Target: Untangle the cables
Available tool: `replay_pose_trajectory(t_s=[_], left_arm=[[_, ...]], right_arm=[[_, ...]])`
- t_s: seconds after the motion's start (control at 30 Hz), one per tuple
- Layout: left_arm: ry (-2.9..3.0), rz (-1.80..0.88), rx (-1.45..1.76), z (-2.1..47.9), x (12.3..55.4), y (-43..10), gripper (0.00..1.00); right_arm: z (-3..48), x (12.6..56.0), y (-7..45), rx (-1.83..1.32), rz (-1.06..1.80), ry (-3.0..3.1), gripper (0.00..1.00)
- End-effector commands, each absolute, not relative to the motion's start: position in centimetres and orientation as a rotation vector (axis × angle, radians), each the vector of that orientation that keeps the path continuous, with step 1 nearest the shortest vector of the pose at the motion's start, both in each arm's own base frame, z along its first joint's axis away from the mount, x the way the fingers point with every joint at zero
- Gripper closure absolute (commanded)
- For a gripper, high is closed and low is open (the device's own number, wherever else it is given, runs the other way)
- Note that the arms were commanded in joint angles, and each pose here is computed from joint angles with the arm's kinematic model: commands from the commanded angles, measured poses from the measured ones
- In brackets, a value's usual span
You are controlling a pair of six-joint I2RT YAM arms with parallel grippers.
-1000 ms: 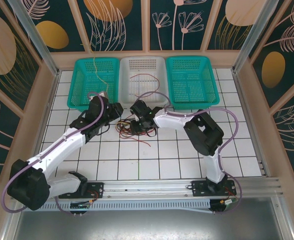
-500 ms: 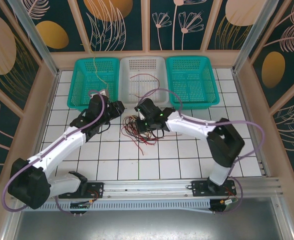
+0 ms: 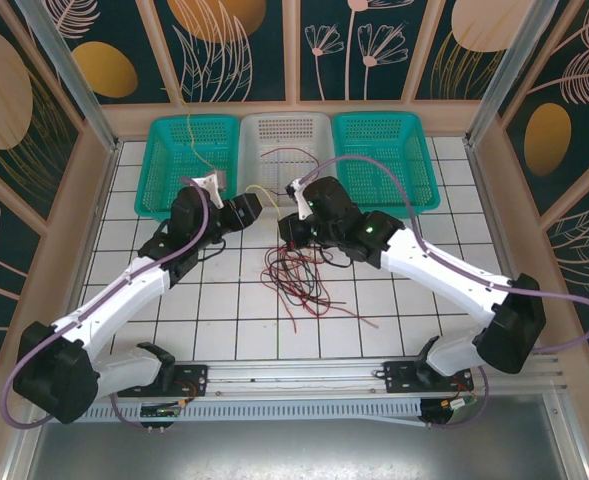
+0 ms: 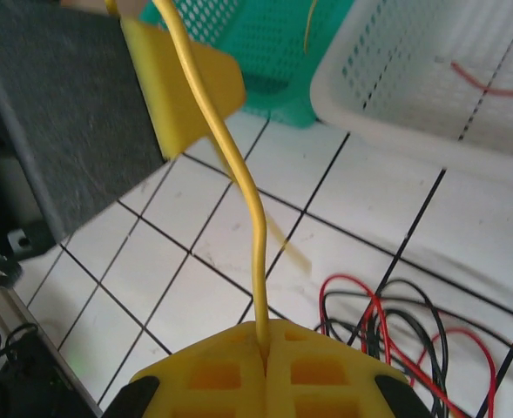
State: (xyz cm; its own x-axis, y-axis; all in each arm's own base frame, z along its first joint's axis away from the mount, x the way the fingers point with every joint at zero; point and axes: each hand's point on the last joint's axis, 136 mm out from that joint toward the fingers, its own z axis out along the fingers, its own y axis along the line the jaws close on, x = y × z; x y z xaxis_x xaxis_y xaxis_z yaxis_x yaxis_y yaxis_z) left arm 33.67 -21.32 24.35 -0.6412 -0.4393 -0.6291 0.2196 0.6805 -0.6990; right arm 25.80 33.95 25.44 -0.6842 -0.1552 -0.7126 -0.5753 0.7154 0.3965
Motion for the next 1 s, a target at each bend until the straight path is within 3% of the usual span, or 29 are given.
replay_pose_trajectory(t_s=[0.0, 0.33, 0.63, 0.87, 0.97], left_arm=[[1.875, -1.121, -0.088, 28.6, 33.1, -22.2, 0.44], [1.765, -1.142, 0.005, 31.4, 33.4, -23.0, 0.51], [1.67, -1.256, 0.134, 33.2, 32.9, -25.0, 0.49], [1.727, -1.137, 0.09, 31.1, 35.8, -24.9, 0.74], [1.767, -1.051, 0.062, 30.4, 37.1, -24.5, 0.89]], right_arm=[[28.5, 26.6, 32.5, -0.527, 0.781, 2.173, 1.0], [30.5, 27.4, 31.1, -0.503, 0.849, 2.126, 1.0], [30.7, 27.4, 31.4, -0.496, 0.873, 2.113, 1.0], [31.0, 27.1, 31.7, -0.505, 0.904, 2.106, 1.0], [30.9, 27.4, 31.0, -0.49, 0.857, 2.11, 1.0]])
